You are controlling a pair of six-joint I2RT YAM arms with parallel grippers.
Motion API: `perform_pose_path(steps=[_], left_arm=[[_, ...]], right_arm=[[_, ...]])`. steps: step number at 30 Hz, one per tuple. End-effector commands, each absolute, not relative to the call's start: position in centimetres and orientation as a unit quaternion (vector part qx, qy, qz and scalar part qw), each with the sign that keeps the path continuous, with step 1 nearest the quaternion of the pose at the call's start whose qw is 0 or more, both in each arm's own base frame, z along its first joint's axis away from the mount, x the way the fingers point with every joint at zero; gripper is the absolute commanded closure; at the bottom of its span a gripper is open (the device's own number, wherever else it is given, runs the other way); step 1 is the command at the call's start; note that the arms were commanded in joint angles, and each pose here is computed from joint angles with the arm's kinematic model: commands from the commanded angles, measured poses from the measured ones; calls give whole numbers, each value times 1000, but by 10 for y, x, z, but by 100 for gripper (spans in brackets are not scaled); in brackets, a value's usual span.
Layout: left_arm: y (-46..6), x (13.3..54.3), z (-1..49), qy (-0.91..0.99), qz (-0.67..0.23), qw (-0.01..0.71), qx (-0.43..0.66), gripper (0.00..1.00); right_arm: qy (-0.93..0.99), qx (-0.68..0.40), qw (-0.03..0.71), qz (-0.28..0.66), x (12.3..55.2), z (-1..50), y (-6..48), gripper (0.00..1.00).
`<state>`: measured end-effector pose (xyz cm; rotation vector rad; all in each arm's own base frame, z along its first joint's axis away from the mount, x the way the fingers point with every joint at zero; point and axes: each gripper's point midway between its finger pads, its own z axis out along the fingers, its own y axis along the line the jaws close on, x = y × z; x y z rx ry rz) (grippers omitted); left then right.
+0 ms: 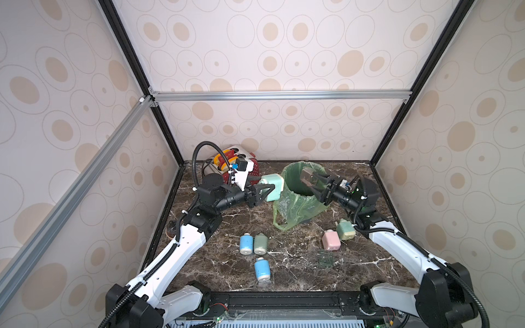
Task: Take out the pencil sharpener tray and clean the shavings
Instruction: Pour the shavings into the trash bin, then place the container at the center of the board.
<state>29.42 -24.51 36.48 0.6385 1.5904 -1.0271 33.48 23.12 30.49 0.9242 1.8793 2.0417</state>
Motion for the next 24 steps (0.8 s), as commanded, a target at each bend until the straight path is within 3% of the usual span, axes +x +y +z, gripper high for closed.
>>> perform_pose_path(steps=[1,8,12,18,24], left_arm=[[-245,287,391,632,-433,577,283,100],[-244,287,391,632,-433,577,282,100],[-244,287,392,631,-433,579,281,100],[-235,288,393,636,-417,594,265,100],[-228,287,398,638,-399,607,255,100]], right_arm=[[619,327,98,707,333,323,231,100],[642,204,144,724,328,385,246,100],[701,90,179,684,310,397,257,100],[786,-49,306,535,255,386,244,100],[849,-164,311,394,189,329,249,100]])
